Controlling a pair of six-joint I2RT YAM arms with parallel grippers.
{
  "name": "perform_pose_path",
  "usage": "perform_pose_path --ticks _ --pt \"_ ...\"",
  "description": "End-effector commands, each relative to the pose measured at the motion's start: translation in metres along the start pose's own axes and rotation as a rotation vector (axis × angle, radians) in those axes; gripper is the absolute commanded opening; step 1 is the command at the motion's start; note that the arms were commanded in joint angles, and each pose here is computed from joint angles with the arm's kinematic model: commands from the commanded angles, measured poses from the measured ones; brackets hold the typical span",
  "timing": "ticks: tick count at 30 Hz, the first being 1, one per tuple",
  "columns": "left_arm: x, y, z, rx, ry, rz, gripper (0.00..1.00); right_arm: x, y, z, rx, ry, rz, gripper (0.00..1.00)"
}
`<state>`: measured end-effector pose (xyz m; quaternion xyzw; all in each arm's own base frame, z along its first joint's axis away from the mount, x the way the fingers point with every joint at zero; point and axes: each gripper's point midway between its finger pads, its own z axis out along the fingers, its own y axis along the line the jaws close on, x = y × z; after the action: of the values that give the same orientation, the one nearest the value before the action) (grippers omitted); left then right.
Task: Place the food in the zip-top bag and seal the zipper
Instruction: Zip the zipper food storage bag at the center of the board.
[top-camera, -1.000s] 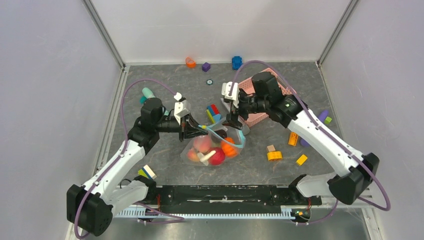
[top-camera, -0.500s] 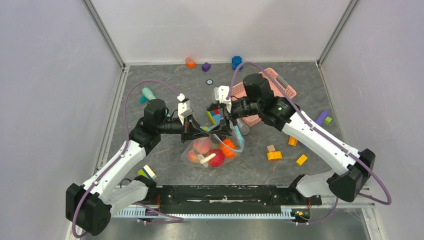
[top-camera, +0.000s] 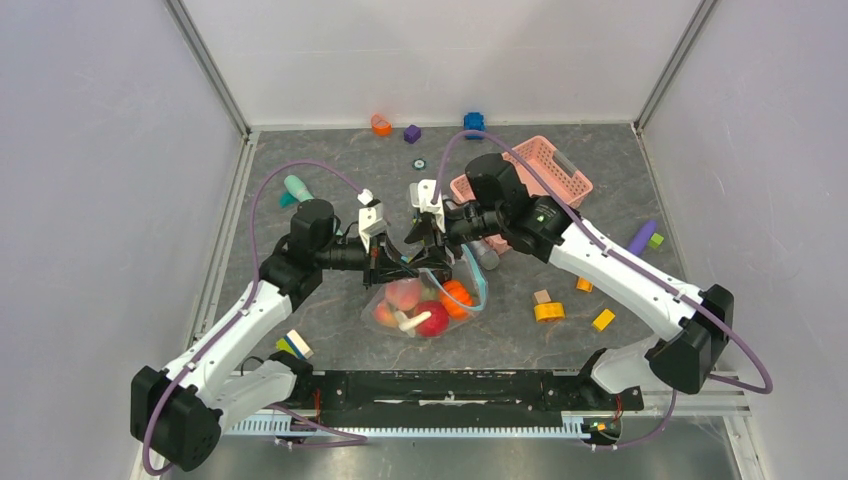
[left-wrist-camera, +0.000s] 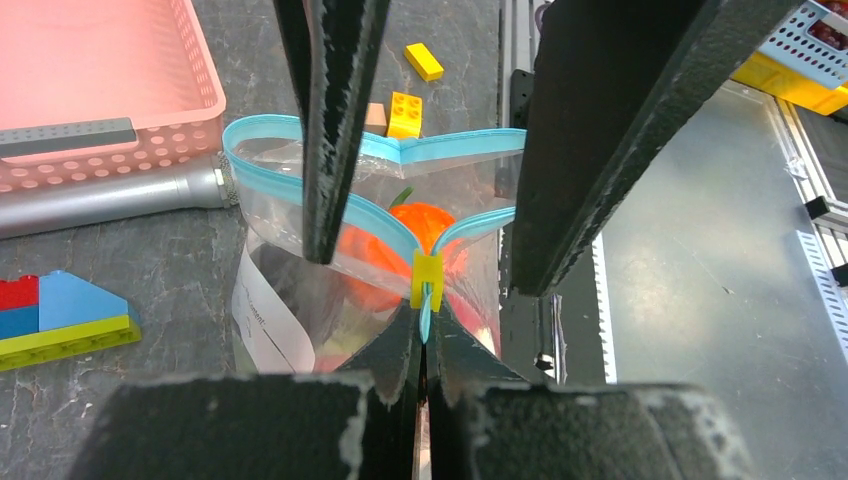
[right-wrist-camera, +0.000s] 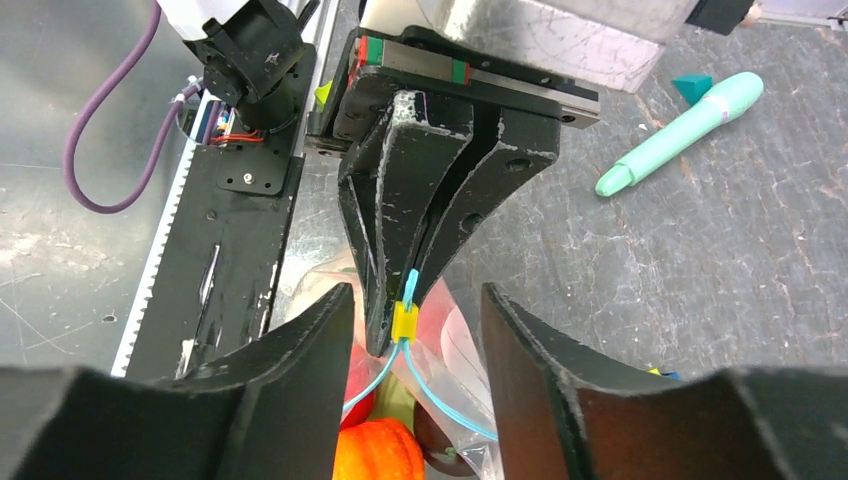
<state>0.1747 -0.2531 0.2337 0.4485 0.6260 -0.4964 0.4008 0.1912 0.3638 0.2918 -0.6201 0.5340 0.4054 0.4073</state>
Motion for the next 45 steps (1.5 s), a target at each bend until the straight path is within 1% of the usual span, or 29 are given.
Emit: perform_pose_path --ticks 1,6,8,10,16,18,19,20,22,25,30,35,40,45 --pt "-0.021 -0.005 -0.002 0.002 -0.028 0.065 0.02 0.000 0.001 0.004 -0.006 0.014 0.004 0.53" --pt "-0.022 -0.011 -0.004 0.019 -0.036 0.087 0.02 0.011 0.000 0.006 0.005 0.047 0.024 0.46" --pt "-0.022 -0.012 -0.005 0.019 -0.038 0.090 0.02 0.015 0.001 0.006 0.001 0.057 0.033 0.45" --pt "-0.022 -0.016 -0.005 0.034 -0.041 0.097 0.02 0.017 0.002 0.007 -0.003 0.061 0.039 0.42" --pt "-0.021 -0.019 -0.007 0.042 -0.046 0.114 0.03 0.015 0.004 0.008 -0.018 0.049 0.033 0.19" --pt "-0.021 -0.021 -0.007 0.053 -0.046 0.117 0.05 0.014 0.009 0.008 -0.047 0.037 0.025 0.10" --pt "-0.022 -0.022 -0.007 0.056 -0.047 0.119 0.05 0.012 0.011 0.008 -0.058 0.029 0.020 0.03" --pt "-0.021 -0.022 -0.007 0.054 -0.047 0.119 0.05 0.013 0.013 0.009 -0.068 0.025 0.022 0.00" --pt "-0.023 -0.020 -0.008 0.037 -0.054 0.122 0.05 0.016 0.012 0.010 -0.061 0.028 0.034 0.00" --pt "-0.025 -0.015 -0.008 -0.003 -0.066 0.129 0.05 0.026 0.004 0.008 0.005 0.064 0.052 0.00" --pt "-0.023 -0.014 -0.009 -0.021 -0.089 0.163 0.02 0.039 -0.001 -0.001 0.082 0.107 0.050 0.00" --pt "-0.023 -0.013 -0.012 -0.043 -0.098 0.179 0.02 0.051 -0.003 -0.011 0.144 0.144 0.048 0.00" --pt "-0.025 -0.012 -0.014 -0.068 -0.107 0.193 0.02 0.058 -0.005 -0.017 0.183 0.168 0.052 0.00" --pt "-0.021 -0.003 -0.017 -0.130 -0.098 0.190 0.02 0.062 -0.007 -0.021 0.212 0.185 0.049 0.00"
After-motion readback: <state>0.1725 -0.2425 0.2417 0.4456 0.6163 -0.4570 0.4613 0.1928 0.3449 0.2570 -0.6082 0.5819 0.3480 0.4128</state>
